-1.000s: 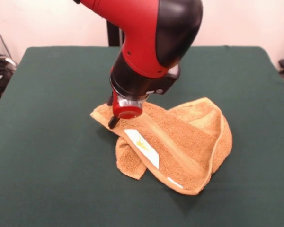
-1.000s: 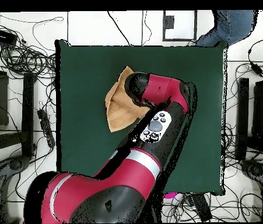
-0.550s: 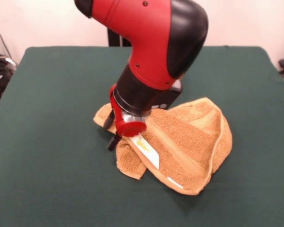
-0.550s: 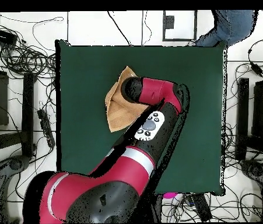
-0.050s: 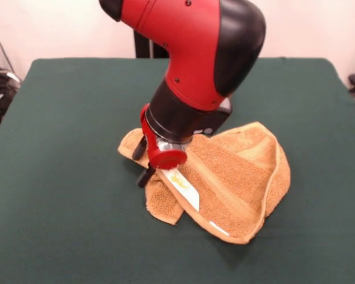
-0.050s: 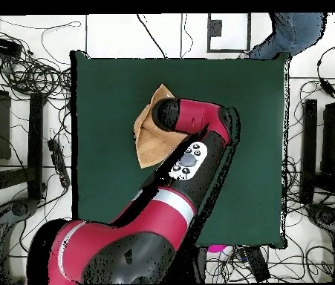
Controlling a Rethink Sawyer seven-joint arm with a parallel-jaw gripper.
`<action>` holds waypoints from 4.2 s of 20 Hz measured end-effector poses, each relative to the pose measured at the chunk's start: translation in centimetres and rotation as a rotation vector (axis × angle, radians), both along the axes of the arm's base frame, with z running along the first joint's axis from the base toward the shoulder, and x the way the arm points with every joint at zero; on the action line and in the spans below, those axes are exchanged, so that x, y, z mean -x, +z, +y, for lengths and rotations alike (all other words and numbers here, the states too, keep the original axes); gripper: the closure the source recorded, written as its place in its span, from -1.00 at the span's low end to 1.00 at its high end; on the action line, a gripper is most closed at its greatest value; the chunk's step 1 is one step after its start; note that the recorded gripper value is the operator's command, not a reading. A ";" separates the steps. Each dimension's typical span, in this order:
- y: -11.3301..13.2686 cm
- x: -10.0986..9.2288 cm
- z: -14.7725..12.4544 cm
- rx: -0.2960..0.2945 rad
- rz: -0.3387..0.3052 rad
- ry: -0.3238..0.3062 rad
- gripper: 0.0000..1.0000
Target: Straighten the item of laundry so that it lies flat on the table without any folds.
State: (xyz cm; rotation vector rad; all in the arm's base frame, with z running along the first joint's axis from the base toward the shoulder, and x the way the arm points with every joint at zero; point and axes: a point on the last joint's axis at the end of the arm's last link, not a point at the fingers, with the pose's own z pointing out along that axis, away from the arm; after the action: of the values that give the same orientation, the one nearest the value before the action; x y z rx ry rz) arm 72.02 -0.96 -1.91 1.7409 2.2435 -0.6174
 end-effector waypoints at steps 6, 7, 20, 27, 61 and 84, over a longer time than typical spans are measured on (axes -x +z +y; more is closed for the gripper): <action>2.3 0.5 -0.1 -0.016 0.042 -0.049 -1.00; 2.7 0.5 -0.1 -0.018 0.046 -0.055 -1.00; 2.5 1.0 -2.3 -0.057 0.047 -0.111 -1.00; 0.2 2.0 -3.3 -0.101 0.030 -0.135 -1.00; 5.3 4.0 -4.9 -0.143 0.165 -0.107 1.00; 13.5 -0.8 -5.0 -0.136 -0.066 -0.027 -1.00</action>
State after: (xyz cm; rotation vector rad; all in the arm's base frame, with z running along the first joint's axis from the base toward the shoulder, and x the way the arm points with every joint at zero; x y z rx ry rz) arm 72.83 -5.99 11.62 1.8290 2.2679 -0.4154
